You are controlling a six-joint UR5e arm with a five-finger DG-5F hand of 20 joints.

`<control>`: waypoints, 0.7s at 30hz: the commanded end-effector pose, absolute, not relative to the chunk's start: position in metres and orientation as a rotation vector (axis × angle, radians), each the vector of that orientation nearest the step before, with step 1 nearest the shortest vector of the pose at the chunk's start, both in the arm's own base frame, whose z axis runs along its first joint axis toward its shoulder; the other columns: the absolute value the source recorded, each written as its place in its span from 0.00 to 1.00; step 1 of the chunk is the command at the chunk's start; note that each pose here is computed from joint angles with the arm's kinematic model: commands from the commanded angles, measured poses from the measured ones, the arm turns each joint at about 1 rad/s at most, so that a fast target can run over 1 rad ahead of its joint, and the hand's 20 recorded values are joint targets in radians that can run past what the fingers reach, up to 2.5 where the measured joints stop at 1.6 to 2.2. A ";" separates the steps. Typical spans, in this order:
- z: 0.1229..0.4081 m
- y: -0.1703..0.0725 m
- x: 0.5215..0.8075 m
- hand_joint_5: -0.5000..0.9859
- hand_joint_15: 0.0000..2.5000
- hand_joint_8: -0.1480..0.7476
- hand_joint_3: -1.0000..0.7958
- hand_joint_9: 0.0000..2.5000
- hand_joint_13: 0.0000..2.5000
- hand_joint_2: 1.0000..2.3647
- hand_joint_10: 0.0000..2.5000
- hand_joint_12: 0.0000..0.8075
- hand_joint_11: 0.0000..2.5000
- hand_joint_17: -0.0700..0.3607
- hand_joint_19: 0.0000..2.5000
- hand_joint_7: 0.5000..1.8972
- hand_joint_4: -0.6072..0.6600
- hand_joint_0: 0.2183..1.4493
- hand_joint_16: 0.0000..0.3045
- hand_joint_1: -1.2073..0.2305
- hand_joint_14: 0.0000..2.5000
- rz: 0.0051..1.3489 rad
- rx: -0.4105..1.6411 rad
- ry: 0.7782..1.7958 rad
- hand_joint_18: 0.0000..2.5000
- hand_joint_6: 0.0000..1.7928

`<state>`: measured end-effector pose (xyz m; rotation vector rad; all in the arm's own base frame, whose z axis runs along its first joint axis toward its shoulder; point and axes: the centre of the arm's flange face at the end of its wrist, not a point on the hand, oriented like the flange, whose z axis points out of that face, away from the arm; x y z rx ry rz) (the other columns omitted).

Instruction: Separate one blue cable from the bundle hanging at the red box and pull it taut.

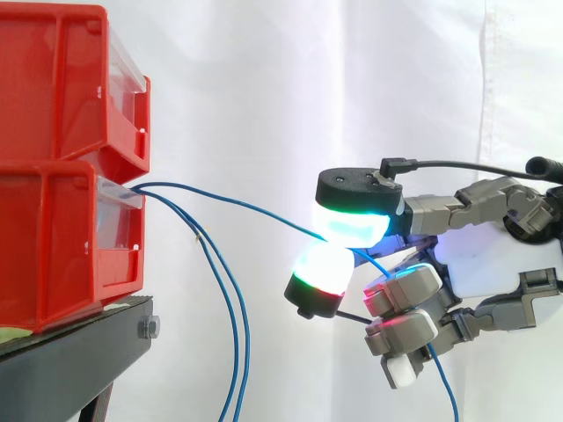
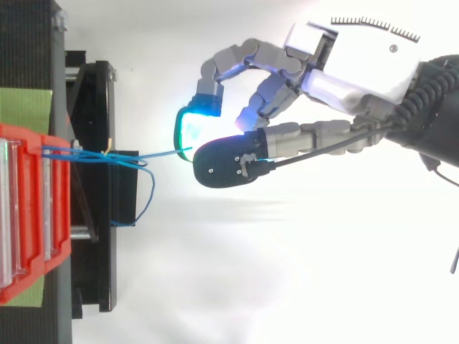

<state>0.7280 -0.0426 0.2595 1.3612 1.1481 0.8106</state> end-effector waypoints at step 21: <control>0.260 -0.043 0.728 0.20 0.66 0.46 0.45 0.44 0.44 0.02 0.12 0.38 0.64 0.38 0.32 0.43 0.40 0.39 0.14 0.35 0.00 0.810 1.361 1.148 0.29 0.52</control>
